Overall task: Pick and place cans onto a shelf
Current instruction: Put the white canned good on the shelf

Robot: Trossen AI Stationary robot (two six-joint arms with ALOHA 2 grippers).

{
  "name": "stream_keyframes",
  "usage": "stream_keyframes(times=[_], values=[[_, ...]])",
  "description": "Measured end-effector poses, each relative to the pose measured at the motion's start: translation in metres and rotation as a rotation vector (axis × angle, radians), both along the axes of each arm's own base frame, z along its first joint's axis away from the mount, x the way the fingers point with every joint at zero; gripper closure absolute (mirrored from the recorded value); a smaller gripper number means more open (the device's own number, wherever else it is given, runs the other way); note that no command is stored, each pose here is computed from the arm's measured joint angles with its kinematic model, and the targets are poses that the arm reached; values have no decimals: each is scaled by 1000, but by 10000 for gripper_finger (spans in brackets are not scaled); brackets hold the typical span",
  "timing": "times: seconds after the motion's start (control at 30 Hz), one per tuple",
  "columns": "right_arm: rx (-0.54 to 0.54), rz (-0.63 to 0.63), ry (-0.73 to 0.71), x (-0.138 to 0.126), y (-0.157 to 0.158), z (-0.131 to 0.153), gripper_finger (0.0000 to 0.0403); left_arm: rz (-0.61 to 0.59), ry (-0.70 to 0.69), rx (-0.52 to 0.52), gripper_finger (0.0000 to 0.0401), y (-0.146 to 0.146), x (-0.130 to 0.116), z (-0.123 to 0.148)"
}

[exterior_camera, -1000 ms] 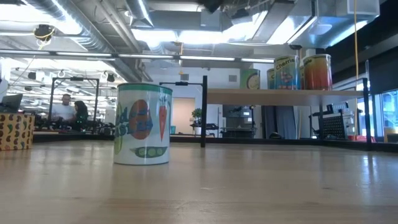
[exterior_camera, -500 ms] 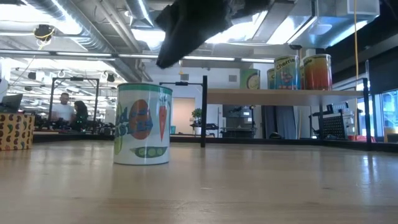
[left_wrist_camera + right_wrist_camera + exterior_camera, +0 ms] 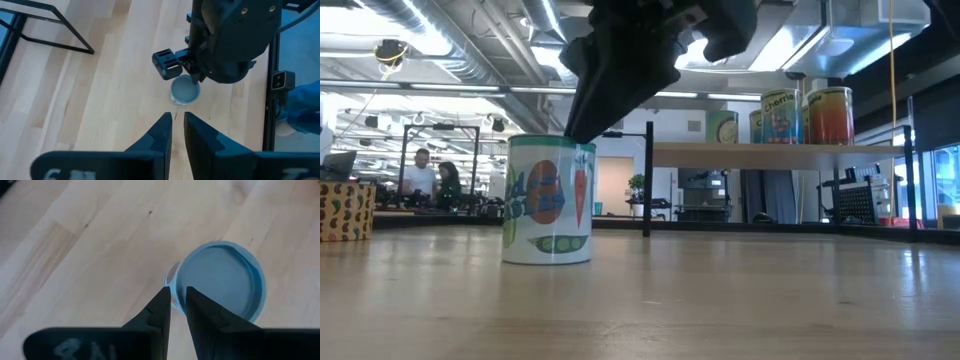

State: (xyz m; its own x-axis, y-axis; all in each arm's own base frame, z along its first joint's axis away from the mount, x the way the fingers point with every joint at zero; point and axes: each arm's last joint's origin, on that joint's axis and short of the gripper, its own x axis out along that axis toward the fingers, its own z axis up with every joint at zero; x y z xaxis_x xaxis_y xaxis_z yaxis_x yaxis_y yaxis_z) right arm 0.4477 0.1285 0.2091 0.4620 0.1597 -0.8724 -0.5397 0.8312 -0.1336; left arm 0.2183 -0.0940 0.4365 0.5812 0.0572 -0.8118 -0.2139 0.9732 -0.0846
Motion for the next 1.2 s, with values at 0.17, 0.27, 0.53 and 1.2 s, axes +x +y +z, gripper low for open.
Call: stream_keyframes(times=[0.17,0.27,0.53,1.2], values=[[0,-9,-3,2,-5,0,340,0,0,1,359,0,0,0],[1,-16,-7,3,-8,0,340,0,2,1,359,0,0,0],[4,-23,-6,3,-10,0,340,-6,3,6,359,0,0,0],[-8,-57,21,10,-10,-9,395,-6,39,23,359,1,-3,-2]])
